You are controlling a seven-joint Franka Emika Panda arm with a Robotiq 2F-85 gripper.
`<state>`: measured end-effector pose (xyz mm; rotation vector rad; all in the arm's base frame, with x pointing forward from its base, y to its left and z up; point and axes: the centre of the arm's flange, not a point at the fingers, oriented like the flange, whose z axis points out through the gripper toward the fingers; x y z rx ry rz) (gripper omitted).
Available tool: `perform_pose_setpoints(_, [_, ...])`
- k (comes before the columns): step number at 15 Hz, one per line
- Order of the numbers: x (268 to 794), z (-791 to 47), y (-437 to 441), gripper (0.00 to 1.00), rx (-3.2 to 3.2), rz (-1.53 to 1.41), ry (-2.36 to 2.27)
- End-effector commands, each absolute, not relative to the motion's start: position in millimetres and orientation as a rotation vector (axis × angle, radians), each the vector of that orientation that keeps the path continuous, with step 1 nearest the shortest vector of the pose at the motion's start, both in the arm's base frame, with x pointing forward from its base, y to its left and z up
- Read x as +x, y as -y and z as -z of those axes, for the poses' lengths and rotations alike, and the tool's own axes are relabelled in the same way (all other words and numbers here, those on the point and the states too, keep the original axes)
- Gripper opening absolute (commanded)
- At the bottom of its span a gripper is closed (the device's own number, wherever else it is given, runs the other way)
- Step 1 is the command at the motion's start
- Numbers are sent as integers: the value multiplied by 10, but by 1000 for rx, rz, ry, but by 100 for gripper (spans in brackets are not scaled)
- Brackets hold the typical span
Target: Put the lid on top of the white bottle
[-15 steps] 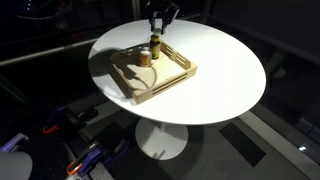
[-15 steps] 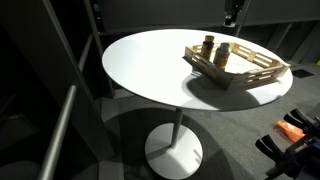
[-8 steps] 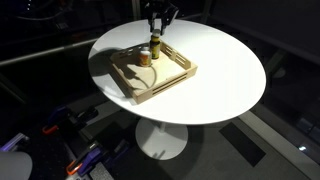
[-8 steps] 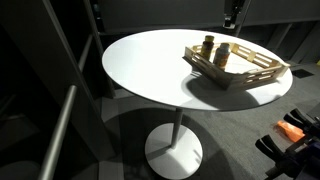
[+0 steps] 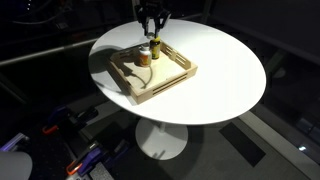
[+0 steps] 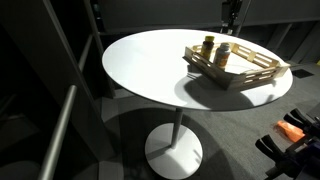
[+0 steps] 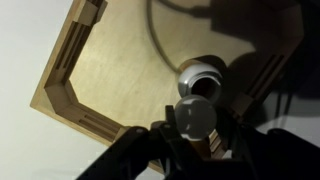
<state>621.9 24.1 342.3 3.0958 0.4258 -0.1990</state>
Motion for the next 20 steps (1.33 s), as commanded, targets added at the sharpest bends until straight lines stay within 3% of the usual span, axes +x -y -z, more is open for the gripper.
perform_pose_setpoints(1, [6084,-3398,-271,19,3065,173,-445])
perform_pose_setpoints(20, [5954,-3196,-362,19,3074,220,-495])
